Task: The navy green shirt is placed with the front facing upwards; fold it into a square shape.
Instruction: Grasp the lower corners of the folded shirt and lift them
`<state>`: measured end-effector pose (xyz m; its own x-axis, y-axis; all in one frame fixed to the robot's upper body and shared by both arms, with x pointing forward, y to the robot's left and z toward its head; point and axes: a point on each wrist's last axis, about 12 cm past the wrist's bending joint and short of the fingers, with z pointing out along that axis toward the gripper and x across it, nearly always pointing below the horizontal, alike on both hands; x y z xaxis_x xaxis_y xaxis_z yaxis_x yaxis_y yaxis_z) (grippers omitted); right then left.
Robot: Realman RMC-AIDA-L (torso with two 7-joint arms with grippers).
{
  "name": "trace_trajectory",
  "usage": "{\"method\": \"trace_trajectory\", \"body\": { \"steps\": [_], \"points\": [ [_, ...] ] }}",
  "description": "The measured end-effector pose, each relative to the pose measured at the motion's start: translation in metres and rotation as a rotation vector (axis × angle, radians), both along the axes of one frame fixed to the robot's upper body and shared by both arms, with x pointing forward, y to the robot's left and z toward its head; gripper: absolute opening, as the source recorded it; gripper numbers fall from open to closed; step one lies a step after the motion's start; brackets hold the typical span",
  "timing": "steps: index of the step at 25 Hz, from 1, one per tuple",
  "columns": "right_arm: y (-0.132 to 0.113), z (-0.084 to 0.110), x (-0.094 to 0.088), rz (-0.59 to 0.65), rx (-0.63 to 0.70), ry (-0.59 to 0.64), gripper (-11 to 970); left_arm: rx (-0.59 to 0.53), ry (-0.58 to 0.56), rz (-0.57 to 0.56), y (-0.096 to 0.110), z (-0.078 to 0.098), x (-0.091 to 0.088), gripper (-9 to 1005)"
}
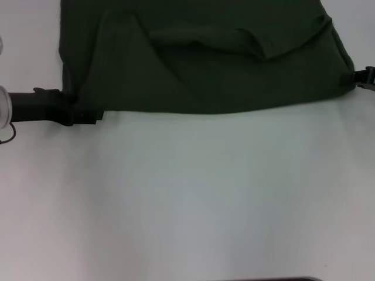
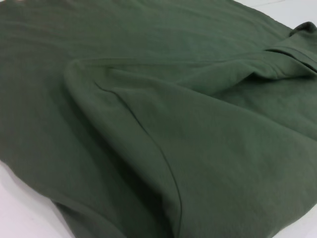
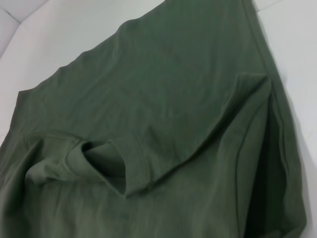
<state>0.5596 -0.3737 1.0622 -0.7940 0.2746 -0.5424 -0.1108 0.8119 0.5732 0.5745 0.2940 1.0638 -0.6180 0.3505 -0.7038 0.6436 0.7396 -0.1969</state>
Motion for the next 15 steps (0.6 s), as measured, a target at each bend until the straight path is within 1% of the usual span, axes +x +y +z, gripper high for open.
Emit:
{"method": "trace_trajectory", "body": {
  "steps": [9, 15],
  "points": [
    [0.0008, -0.0011, 0.0000, -0.002, -0.001, 0.002, 35, 0.011, -0.010, 0.006, 0.0020, 0.0020, 0.0017, 815],
    [0.0008, -0.0017, -0.0003, -0.005, 0.000, 0.003, 35, 0.026, -0.017, -0.011, -0.0013, 0.0041, 0.0049, 810]
  ]
}}
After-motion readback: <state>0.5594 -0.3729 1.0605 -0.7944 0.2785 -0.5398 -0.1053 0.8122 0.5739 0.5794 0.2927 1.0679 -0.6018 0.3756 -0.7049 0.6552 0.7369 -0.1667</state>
